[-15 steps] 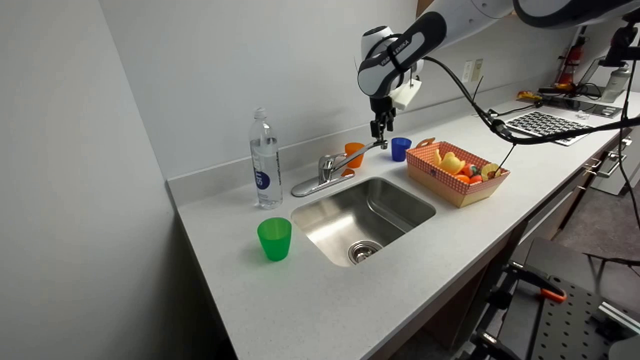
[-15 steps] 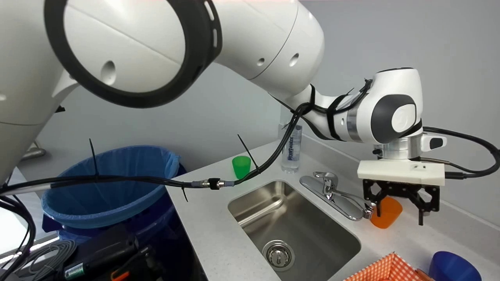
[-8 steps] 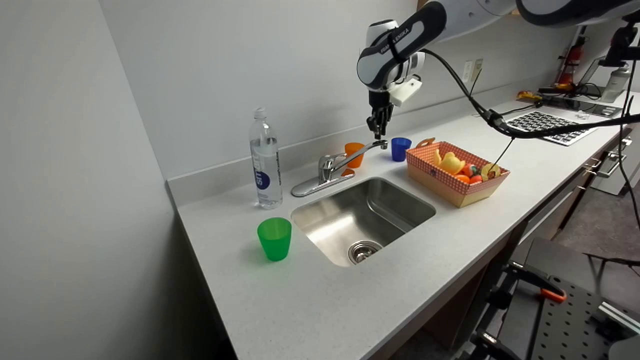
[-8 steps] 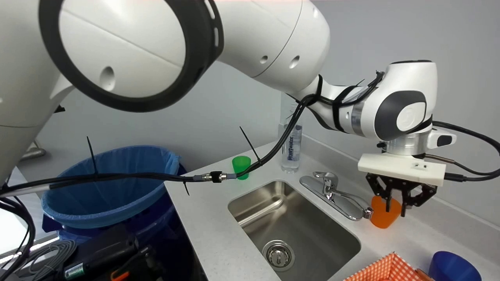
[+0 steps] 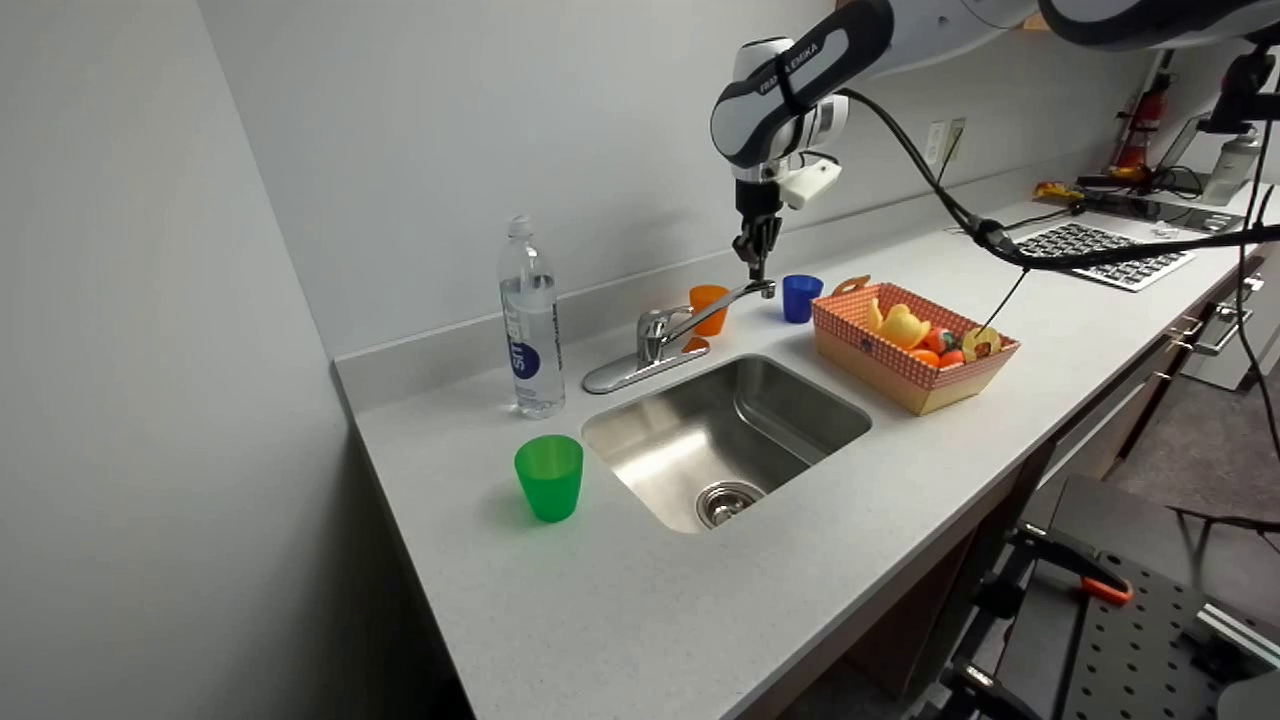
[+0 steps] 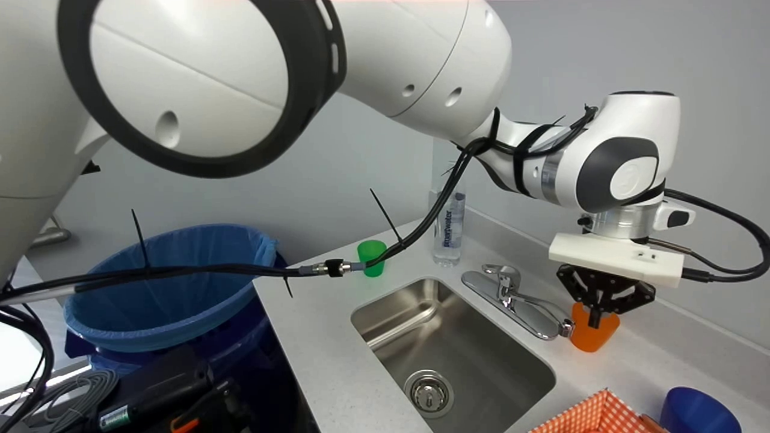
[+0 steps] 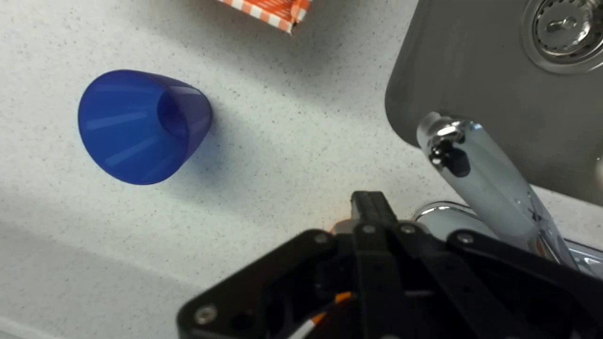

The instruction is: Push the faucet to the left

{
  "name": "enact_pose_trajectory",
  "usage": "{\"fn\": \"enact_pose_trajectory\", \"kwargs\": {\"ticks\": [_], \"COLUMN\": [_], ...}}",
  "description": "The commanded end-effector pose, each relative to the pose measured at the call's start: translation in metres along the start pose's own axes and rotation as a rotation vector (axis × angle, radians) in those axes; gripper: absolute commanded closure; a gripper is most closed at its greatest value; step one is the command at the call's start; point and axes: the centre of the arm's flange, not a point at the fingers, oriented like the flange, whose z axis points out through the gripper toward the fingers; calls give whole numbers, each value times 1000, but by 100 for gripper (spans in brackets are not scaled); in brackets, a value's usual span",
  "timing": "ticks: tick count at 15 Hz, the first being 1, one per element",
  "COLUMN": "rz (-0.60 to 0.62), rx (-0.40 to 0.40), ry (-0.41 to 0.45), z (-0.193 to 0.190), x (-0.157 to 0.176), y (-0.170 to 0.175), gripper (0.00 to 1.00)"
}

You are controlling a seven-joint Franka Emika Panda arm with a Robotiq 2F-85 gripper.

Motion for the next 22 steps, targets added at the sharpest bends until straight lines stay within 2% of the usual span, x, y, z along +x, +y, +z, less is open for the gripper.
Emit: {"fn": "enact_pose_trajectory", "kwargs": {"ticks": [1, 7, 13, 16, 22], "rz": [-74, -218, -312, -327, -258], "rx": [60, 123, 136, 143, 147], "ry": [-20, -43, -60, -68, -57], "z": [-5, -14, -23, -23, -31], "x": [-4, -15, -27, -34, -42], "y": [-3, -35, -51, -62, -85], "gripper": [100, 100, 100, 100, 100]}}
